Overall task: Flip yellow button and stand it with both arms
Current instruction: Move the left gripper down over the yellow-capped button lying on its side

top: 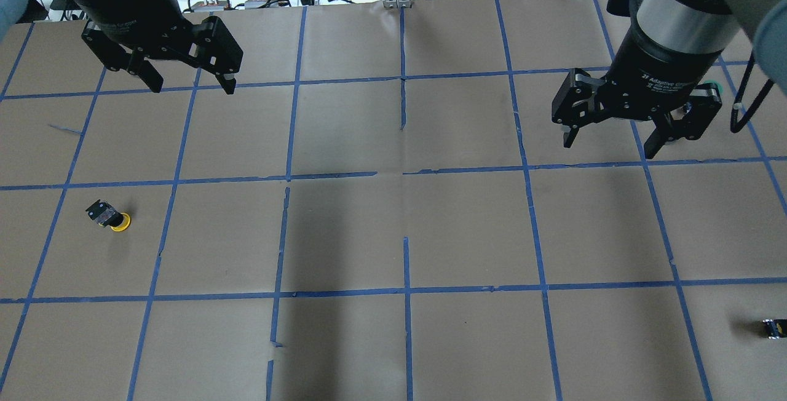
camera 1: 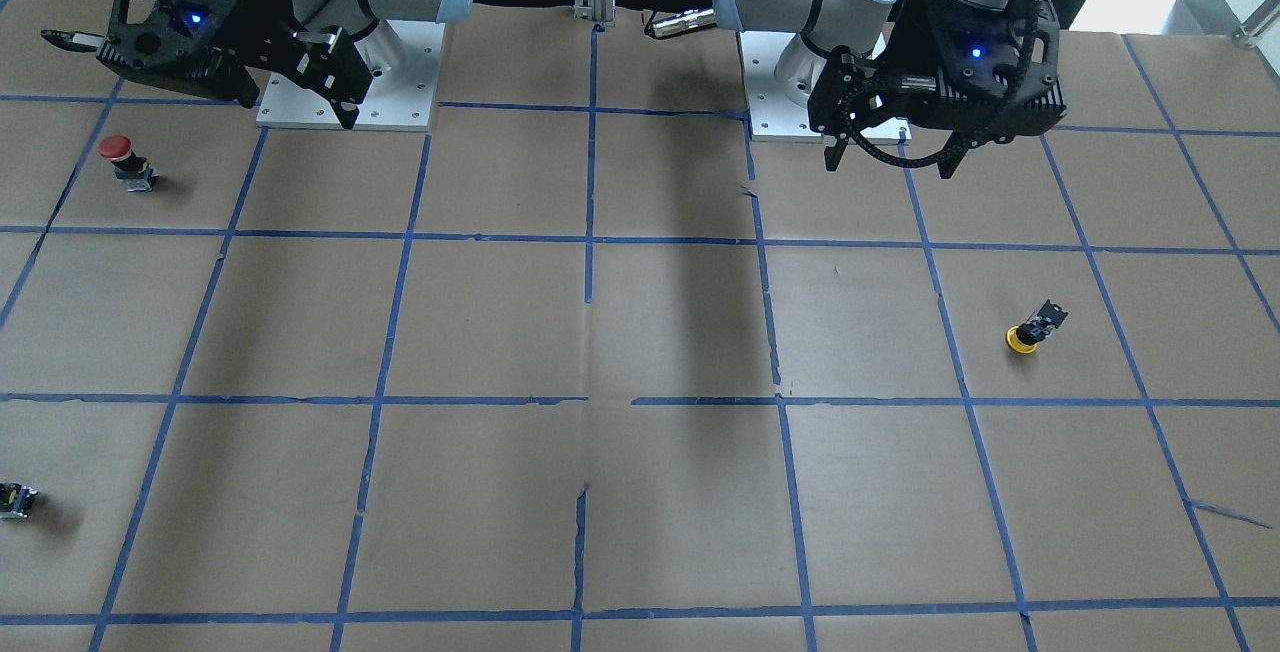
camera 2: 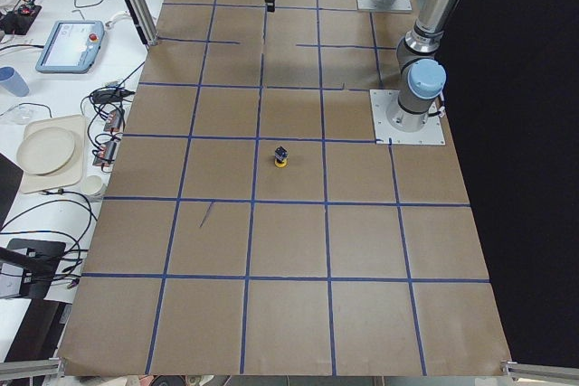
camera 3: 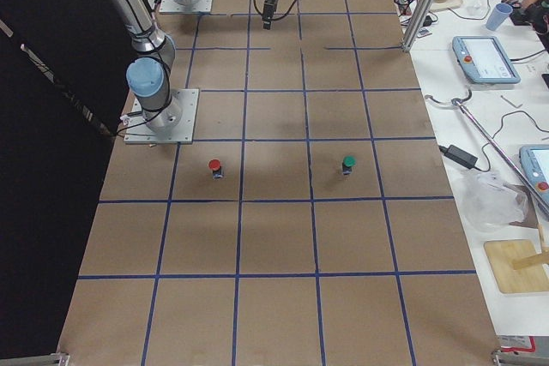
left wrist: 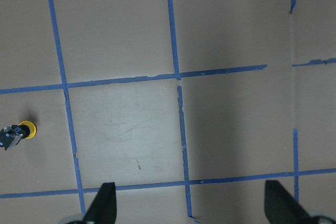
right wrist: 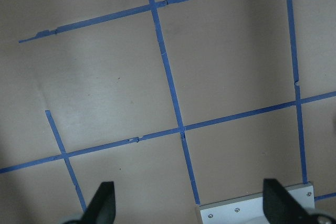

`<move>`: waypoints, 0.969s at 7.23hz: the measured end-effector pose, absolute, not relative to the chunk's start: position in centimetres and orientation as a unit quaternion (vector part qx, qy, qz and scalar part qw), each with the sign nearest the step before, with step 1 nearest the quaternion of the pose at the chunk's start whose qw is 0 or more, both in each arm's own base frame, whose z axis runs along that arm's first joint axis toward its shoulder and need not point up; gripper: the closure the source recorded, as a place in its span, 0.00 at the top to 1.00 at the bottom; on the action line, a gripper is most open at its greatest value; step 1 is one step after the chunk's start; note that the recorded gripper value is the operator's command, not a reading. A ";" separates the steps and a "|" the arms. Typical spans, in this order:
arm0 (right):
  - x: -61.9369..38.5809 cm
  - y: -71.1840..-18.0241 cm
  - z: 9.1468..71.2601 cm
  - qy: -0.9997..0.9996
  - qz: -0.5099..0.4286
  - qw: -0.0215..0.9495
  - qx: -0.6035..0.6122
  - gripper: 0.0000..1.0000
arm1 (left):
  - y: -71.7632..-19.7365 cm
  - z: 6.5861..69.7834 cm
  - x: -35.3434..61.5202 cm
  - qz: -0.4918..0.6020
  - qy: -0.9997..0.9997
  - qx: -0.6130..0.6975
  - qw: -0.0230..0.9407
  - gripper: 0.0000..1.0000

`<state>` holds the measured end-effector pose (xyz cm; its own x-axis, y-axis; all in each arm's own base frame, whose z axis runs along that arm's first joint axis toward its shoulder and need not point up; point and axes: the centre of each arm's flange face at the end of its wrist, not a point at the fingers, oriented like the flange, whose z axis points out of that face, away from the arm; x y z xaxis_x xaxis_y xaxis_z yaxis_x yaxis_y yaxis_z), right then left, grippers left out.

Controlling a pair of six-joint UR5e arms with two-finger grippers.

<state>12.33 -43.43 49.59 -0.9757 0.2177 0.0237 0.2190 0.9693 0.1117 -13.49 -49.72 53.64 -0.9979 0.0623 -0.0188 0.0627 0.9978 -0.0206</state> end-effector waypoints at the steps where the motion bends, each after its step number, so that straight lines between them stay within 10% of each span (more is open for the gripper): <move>1: 12.3 -43.4 49.6 -0.992 -0.057 0.006 -0.110 1.00 | -49.7 53.7 -13.4 -0.014 0.999 0.029 0.010 0.99; 7: 12.3 -43.4 49.6 -0.992 -0.058 0.007 -0.110 1.00 | -49.7 46.3 2.0 0.045 0.998 -0.042 -0.001 0.99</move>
<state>12.29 -43.37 49.59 -0.9758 0.2169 0.0273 0.2186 0.9692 0.1131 2.04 -49.73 46.26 -0.9965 -0.0837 -0.0017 -0.0835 0.9924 0.0906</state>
